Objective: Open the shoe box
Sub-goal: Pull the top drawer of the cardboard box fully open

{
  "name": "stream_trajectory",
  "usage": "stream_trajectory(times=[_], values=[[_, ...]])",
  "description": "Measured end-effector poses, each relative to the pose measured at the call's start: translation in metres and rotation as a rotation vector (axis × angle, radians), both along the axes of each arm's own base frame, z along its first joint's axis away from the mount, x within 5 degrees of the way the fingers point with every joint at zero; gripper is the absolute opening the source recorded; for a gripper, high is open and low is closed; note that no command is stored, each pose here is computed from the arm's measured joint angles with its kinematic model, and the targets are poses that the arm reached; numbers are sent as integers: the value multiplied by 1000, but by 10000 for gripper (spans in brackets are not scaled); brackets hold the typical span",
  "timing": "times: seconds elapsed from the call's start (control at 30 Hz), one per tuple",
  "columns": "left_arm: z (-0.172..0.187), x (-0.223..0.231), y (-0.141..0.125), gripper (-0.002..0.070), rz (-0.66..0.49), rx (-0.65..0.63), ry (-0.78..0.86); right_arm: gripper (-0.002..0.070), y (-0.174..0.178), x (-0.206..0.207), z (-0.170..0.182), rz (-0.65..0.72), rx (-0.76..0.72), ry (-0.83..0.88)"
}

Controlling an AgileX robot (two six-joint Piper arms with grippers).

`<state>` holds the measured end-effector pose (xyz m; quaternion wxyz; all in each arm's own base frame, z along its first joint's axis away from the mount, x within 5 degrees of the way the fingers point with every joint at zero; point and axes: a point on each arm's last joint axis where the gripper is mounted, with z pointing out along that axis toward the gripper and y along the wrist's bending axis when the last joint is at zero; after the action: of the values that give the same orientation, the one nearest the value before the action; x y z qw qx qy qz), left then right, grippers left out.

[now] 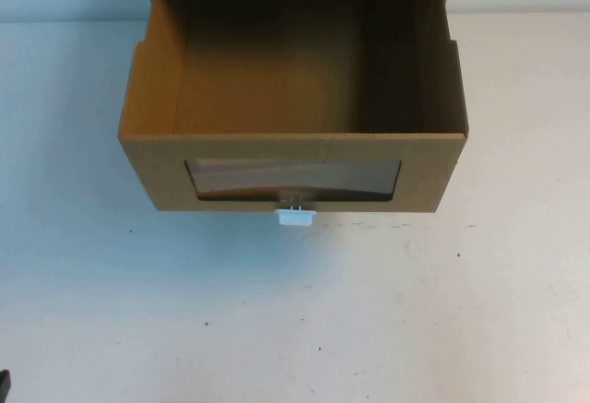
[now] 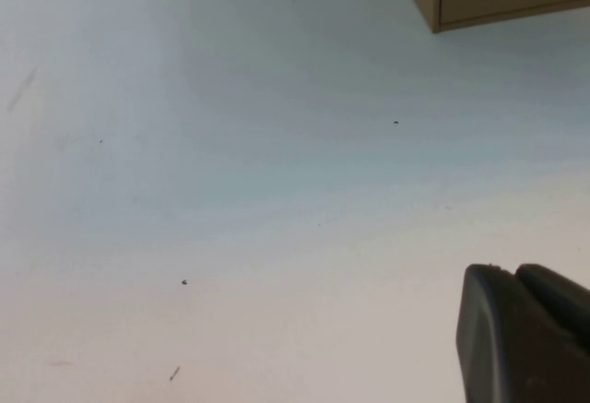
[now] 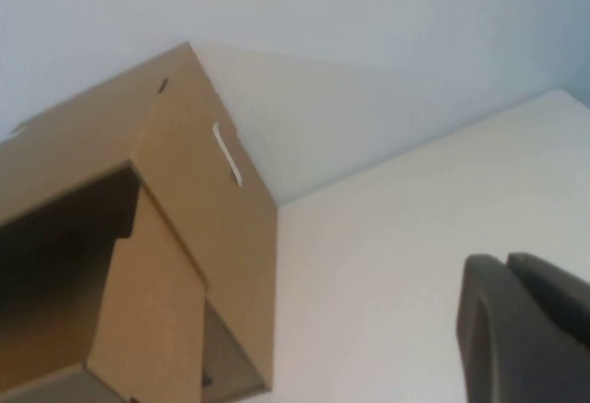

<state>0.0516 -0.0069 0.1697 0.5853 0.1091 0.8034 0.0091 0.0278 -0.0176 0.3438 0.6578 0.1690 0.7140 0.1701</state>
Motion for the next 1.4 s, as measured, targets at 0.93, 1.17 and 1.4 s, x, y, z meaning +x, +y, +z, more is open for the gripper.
stream_trajectory(times=[0.93, 1.17, 1.4], values=[[0, 0, 0, -6, 0, 0, 0, -13, 19, 26, -162, 83, -483, 136], [0, 0, 0, -6, 0, 0, 0, -13, 18, 24, -173, 87, -456, 231], [0, 0, 0, -6, 0, 0, 0, -13, 18, 24, -173, 86, -457, 226]])
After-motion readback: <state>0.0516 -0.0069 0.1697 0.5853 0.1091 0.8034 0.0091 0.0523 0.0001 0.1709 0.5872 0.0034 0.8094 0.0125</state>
